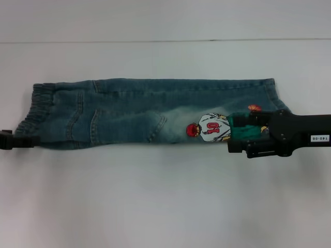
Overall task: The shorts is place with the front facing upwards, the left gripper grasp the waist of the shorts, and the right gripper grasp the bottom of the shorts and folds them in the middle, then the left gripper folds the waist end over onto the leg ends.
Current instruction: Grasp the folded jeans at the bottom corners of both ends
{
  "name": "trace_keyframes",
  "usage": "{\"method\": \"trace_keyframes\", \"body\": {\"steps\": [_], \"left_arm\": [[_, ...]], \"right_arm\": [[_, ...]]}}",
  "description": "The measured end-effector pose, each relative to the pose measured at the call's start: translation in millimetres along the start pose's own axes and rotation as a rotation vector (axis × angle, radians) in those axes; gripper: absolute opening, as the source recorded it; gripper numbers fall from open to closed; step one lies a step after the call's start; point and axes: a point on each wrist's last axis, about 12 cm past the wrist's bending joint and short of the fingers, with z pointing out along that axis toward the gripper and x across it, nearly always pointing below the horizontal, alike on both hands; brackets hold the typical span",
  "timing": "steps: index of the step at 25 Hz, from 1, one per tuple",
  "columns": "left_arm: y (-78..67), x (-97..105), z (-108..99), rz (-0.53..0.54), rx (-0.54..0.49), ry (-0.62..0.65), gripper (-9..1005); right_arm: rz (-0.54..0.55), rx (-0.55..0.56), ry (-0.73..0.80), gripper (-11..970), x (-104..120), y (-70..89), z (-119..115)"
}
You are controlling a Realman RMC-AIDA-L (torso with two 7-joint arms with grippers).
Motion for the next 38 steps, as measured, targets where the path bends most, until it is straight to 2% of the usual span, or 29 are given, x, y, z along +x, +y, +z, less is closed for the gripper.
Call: {"method": "trace_keyframes", "body": {"steps": [7, 11, 14, 19, 21, 38], "left_arm": [[0.8, 0.5, 0.0, 0.004, -0.008, -0.002, 915], [-5.9, 0.3, 6.2, 0.047, 0.011, 0.020, 914], [-8.3, -0.2, 12.2, 0.059, -0.012, 0.008, 914], [-8.2, -0.9, 13.5, 0.062, -0.021, 0.002, 723], [-8.0, -1.5, 13.6, 0.062, -0.026, -0.001, 517], [-14.6, -1.5, 14.9, 0.091, 0.021, 0.009, 406]], "right_arm": [[0.005, 0.014, -0.005, 948, 1.5, -1.0, 1.6], [0.003, 0.015, -0.006, 948, 0.6, -1.4, 2.7], [0.004, 0.017, -0.008, 947, 0.4, -1.7, 2.7], [0.004, 0.024, -0.011, 946, 0.3, -2.5, 2.3], [0.005, 0.029, -0.011, 946, 0.3, -3.1, 2.2], [-0.002, 0.050, -0.009, 941, -1.9, -6.4, 7.4]]}}
